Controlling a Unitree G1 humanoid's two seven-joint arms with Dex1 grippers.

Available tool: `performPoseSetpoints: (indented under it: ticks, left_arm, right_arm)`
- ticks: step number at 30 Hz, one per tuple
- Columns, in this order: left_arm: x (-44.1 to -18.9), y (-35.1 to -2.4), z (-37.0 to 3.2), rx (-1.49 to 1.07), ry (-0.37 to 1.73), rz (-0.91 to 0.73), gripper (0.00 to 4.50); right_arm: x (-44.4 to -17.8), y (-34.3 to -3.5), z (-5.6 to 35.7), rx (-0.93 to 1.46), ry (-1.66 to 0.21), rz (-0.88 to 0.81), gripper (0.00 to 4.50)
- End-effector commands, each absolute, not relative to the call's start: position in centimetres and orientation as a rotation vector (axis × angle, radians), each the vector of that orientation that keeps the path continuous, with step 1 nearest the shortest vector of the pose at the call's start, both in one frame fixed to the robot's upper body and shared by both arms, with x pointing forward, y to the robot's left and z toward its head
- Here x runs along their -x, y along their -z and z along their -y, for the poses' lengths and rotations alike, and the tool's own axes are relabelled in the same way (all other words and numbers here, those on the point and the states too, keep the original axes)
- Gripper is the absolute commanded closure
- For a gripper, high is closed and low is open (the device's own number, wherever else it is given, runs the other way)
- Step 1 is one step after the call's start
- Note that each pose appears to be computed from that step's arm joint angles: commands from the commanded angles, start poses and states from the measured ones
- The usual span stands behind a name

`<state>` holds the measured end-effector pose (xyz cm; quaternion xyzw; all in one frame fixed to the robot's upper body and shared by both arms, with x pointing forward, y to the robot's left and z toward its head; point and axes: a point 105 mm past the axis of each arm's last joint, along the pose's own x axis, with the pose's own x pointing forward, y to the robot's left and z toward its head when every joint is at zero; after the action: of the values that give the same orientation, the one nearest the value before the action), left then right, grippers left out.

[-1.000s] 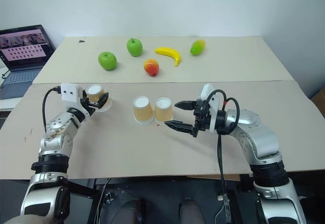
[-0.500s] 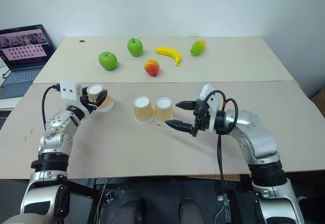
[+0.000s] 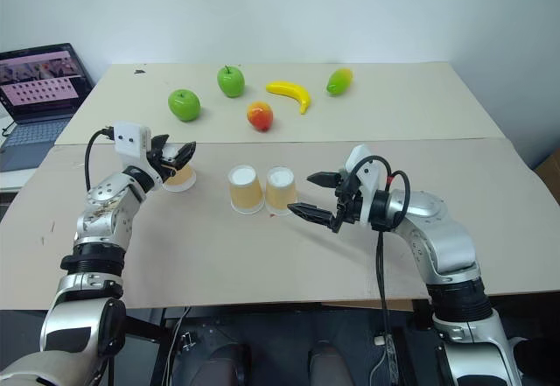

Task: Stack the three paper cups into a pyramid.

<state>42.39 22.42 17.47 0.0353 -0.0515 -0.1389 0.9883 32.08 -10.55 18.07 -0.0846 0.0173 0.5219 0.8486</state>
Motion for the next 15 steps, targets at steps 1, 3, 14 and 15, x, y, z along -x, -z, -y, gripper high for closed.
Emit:
performPoseSetpoints:
  ticks: [1,3,14,15]
  left_arm:
    - [-42.0,-19.9,-22.7,-0.127,0.262,0.193,0.80]
    - [-41.6,-21.0,-22.7,-0.139,0.251,0.237,0.80]
    - [-37.6,-22.2,-21.9,-0.103,0.207,0.329,0.02]
    - [-37.3,-21.6,-22.1,-0.098,0.196,0.312,0.02]
  right_arm:
    - [-31.7,-19.4,10.4,0.199,-1.107,0.030,0.00]
    - [-31.7,-19.3,10.2,0.196,-1.110,0.027,0.00]
    - [-31.7,-19.2,10.2,0.185,-1.106,0.021,0.00]
    - [-31.7,-19.2,10.3,0.184,-1.104,0.019,0.00]
